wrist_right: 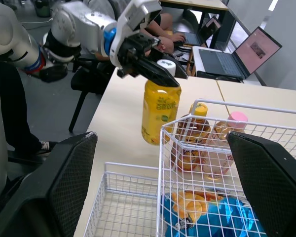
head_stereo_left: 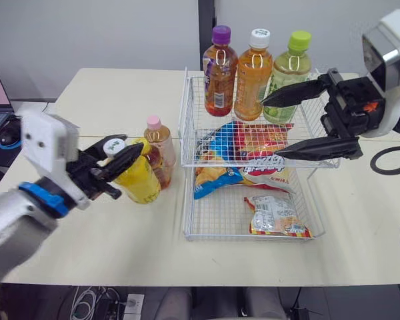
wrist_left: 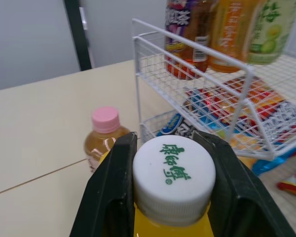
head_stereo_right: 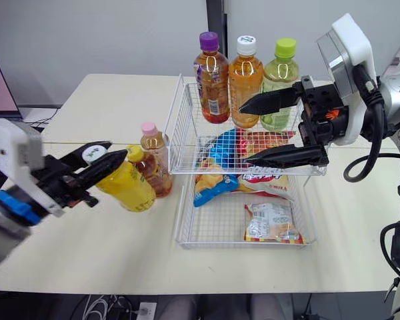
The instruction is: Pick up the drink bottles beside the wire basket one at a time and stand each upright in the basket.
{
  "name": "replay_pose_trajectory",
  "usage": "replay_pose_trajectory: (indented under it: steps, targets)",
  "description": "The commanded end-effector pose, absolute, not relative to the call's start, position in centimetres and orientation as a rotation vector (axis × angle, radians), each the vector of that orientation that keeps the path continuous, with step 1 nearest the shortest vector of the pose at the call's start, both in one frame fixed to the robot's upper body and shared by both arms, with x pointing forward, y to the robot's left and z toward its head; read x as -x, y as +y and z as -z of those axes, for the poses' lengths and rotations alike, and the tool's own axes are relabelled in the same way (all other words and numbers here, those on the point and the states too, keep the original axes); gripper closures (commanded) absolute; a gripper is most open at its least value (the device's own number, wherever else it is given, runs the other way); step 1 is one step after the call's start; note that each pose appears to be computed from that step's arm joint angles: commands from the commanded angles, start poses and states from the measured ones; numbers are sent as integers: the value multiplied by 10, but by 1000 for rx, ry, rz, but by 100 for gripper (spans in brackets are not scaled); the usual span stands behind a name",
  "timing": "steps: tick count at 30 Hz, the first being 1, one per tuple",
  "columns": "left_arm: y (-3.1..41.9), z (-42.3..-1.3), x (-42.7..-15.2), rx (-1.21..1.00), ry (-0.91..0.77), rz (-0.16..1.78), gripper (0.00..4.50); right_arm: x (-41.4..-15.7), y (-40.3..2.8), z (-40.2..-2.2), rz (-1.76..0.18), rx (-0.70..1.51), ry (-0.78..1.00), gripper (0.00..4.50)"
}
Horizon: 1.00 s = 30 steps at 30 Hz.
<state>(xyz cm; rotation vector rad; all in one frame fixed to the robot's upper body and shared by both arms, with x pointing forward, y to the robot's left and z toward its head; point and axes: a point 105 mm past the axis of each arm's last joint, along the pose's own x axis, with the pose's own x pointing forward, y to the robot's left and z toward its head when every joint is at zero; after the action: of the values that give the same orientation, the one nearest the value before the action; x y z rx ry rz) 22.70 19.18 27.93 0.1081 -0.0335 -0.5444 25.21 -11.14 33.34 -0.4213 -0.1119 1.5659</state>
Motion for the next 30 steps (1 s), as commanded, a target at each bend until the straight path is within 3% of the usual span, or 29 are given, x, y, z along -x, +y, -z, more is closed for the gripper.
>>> replay_pose_trajectory:
  steps: [1,12,20,25,30]
  targets:
    - [210,-334,-217,-79,-129,578,313,-251,-119,-351,-1502,467,-188,0]
    - [197,-426,-213,-133,-201,833,313,-254,-138,-356,-1371,505,-167,0]
    - [166,-469,-232,-182,-277,1022,313,-250,-151,-356,-1284,506,-145,0]
    - [126,-481,-250,-174,-247,1173,313,-249,-161,-356,-1212,504,-137,0]
    - [85,-465,-275,-197,-207,1287,313,-250,-171,-353,-1149,508,-118,0]
